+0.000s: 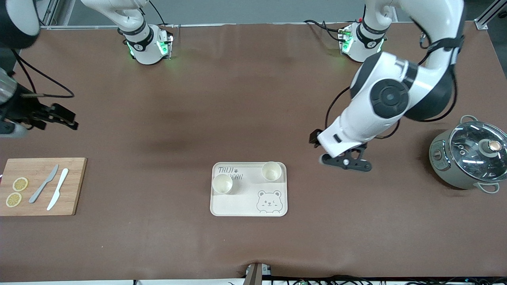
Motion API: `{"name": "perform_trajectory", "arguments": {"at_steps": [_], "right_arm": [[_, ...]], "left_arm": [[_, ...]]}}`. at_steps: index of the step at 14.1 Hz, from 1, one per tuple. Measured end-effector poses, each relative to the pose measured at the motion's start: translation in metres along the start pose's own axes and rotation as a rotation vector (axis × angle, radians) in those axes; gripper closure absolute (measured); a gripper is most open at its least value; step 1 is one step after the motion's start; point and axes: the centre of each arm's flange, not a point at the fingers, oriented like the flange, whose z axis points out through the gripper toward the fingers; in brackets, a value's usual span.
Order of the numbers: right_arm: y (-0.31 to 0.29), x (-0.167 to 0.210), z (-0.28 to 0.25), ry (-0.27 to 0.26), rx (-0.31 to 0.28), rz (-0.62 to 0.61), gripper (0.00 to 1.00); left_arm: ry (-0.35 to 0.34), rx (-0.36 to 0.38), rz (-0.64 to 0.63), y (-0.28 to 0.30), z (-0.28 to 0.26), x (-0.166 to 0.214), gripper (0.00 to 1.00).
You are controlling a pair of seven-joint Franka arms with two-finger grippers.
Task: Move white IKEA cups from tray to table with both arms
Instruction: 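Reach the left and right grippers toward the two white cups on the tray, then lower both grippers around the white cups and close them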
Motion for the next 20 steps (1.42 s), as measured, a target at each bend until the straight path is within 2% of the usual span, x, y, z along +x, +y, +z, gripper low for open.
{"name": "perform_trajectory", "arguments": {"at_steps": [4, 6, 8, 11, 17, 20], "right_arm": [[-0.038, 0.021, 0.039, 0.001, 0.038, 0.002, 0.0], [-0.056, 0.028, 0.055, -0.002, 0.076, 0.057, 0.0], [-0.079, 0.034, 0.072, 0.002, 0.087, 0.112, 0.0], [-0.126, 0.041, 0.105, 0.007, 0.091, 0.165, 0.0], [-0.202, 0.053, 0.163, -0.032, 0.078, 0.221, 0.0], [-0.238, 0.063, 0.2, -0.03, 0.068, 0.273, 0.0]], "left_arm": [[0.058, -0.038, -0.006, 0.026, 0.051, 0.025, 0.0], [0.076, -0.043, 0.009, 0.038, 0.081, 0.031, 0.0], [0.101, -0.034, 0.018, 0.049, 0.11, 0.036, 0.0], [0.12, -0.045, 0.028, 0.057, 0.147, 0.04, 0.0], [0.148, -0.067, -0.011, 0.067, 0.186, 0.028, 0.0], [0.155, -0.035, -0.008, 0.077, 0.194, 0.021, 0.0]]}}
